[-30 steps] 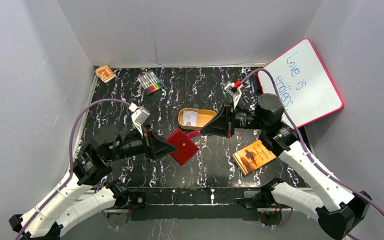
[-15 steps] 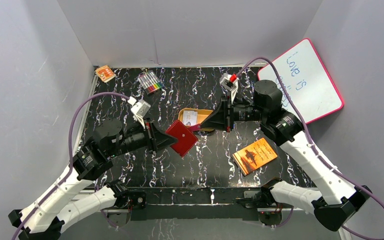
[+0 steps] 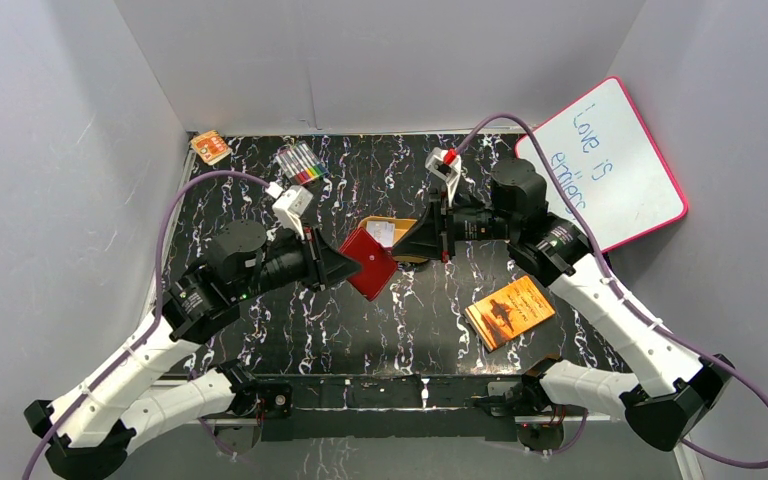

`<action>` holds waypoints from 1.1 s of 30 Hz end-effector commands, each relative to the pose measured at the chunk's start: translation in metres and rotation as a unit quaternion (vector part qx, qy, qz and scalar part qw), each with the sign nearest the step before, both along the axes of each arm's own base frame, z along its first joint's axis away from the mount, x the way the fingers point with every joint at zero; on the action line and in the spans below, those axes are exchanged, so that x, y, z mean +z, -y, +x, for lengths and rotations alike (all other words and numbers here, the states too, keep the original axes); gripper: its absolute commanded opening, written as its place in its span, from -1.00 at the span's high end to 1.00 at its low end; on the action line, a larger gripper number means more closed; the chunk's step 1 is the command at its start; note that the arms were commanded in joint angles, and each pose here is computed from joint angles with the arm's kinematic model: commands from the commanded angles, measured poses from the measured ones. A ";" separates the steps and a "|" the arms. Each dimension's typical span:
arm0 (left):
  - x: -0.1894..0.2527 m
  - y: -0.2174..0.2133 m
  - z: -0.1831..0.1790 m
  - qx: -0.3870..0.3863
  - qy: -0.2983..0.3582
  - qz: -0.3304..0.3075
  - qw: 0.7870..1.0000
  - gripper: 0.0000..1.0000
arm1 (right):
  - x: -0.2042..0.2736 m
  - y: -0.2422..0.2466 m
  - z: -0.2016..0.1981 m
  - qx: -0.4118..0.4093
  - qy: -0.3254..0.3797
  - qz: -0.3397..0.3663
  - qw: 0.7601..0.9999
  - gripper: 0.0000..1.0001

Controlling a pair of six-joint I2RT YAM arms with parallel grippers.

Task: Put the credit cards into the card holder
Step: Close the card holder at the center of the board.

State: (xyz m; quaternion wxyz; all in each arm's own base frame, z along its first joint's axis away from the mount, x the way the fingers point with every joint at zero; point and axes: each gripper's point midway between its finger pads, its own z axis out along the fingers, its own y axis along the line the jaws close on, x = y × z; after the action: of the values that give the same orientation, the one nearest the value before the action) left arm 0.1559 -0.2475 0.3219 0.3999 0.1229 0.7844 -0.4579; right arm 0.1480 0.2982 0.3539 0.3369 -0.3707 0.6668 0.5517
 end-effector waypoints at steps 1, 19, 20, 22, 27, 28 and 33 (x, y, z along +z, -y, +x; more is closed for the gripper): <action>0.022 0.003 0.004 0.012 0.002 -0.033 0.999 1.00 | 0.010 -0.007 0.005 -0.011 0.022 0.021 0.999 1.00; 0.018 0.013 0.004 -0.002 -0.017 -0.038 0.999 1.00 | -0.017 -0.024 0.015 -0.038 0.003 -0.005 0.999 1.00; 0.017 0.013 0.004 -0.004 -0.018 -0.038 0.999 1.00 | -0.017 -0.024 0.015 -0.039 0.003 -0.005 0.999 1.00; 0.017 0.014 0.004 -0.004 -0.019 -0.039 0.999 1.00 | -0.020 -0.025 0.016 -0.042 0.001 -0.008 0.999 1.00; 0.017 0.015 0.003 -0.007 -0.020 -0.040 0.999 1.00 | -0.023 -0.026 0.018 -0.048 0.000 -0.012 0.999 1.00; 0.017 0.015 0.003 -0.007 -0.020 -0.040 0.999 1.00 | -0.024 -0.026 0.018 -0.049 0.000 -0.014 0.999 1.00; 0.017 0.015 0.003 -0.007 -0.021 -0.040 0.999 1.00 | -0.028 -0.028 0.015 -0.045 0.001 -0.024 0.999 1.00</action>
State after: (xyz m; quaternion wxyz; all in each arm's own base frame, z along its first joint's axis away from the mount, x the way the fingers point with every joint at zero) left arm 0.1627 -0.2574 0.3115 0.3693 0.0924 0.8017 -0.4608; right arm 0.1600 0.3221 0.3256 0.3410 -0.3453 0.6987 0.5256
